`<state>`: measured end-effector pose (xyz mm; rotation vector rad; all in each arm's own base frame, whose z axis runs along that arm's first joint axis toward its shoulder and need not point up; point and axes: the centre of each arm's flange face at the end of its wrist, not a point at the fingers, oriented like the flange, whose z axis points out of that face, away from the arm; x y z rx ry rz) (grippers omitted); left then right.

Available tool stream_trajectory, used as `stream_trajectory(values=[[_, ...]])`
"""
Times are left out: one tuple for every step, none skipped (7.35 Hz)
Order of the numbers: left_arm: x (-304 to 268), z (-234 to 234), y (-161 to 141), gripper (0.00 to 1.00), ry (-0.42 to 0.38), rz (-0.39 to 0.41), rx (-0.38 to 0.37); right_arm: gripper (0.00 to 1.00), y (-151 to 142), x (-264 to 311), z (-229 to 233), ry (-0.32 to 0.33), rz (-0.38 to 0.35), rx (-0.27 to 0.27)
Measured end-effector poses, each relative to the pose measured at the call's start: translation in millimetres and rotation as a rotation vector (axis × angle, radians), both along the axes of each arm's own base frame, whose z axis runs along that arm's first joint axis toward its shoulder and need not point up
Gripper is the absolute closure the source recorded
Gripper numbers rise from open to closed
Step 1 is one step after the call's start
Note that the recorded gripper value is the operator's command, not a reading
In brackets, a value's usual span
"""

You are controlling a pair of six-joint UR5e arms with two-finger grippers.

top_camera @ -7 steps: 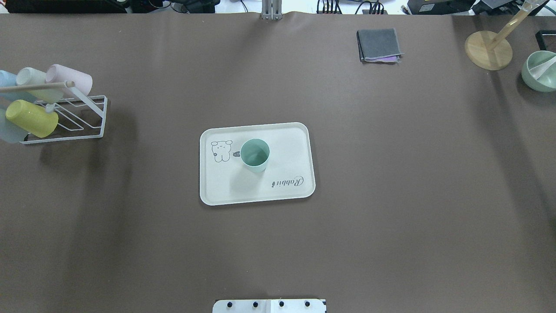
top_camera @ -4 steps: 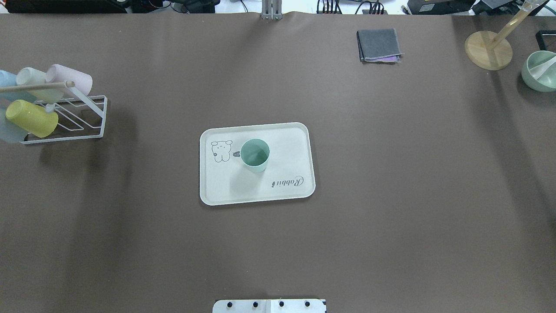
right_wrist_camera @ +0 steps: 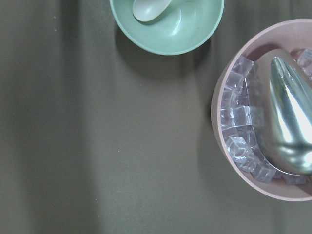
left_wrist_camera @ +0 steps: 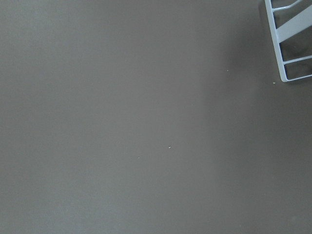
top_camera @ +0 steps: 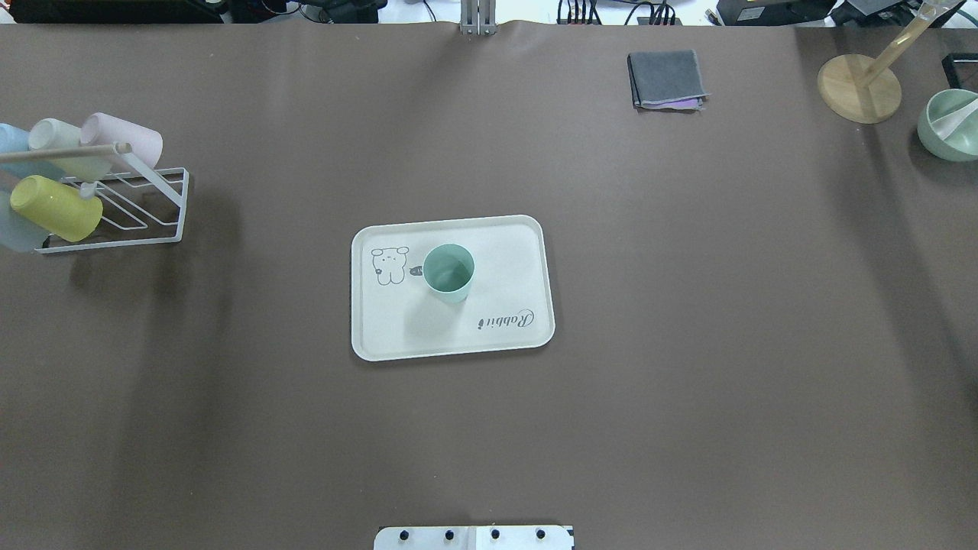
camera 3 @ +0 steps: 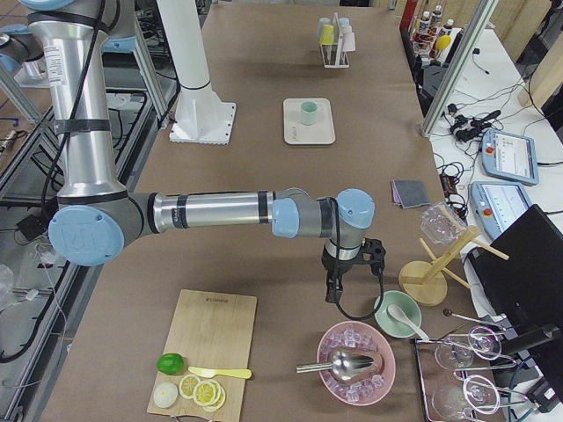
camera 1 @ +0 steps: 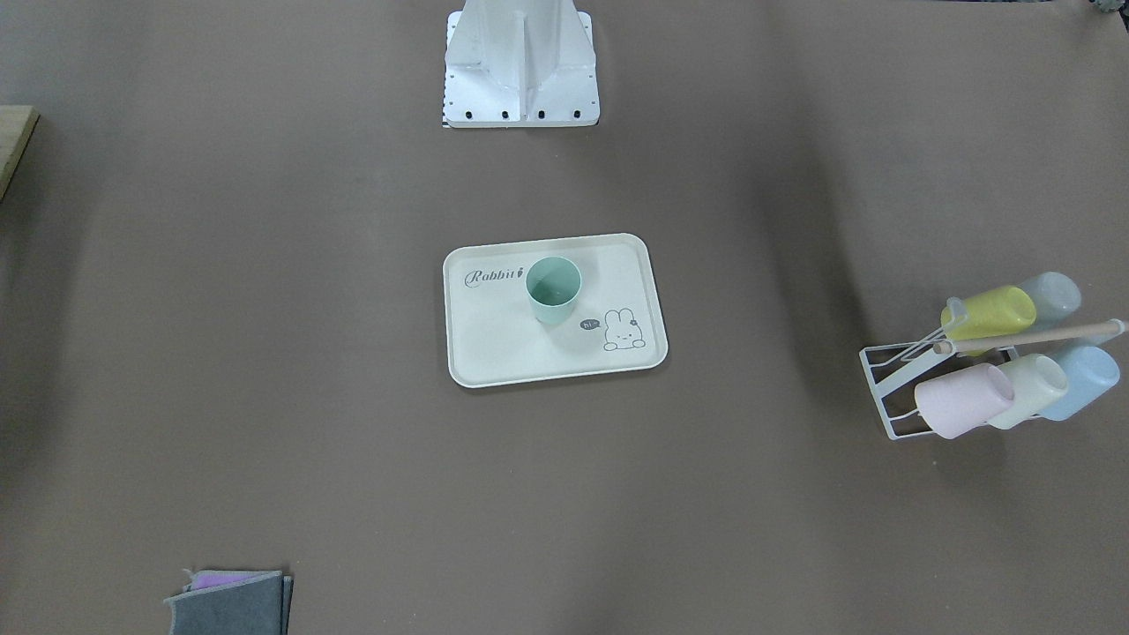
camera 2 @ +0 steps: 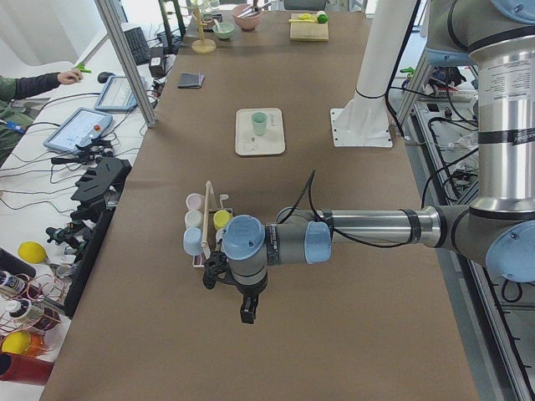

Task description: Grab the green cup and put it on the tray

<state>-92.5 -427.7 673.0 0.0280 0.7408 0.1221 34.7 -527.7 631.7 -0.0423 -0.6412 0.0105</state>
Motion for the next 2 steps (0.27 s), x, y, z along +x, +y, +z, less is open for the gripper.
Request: stream_trajectory(values=[[0.1, 0.3, 0.0, 0.01, 0.0, 0.0, -0.001, 0.0, 0.7, 0.1, 1.2, 0.0, 0.0, -0.002], [0.2, 0.2, 0.0, 0.01, 0.0, 0.0, -0.001, 0.0, 1.3, 0.2, 2.1, 0.0, 0.0, -0.004]])
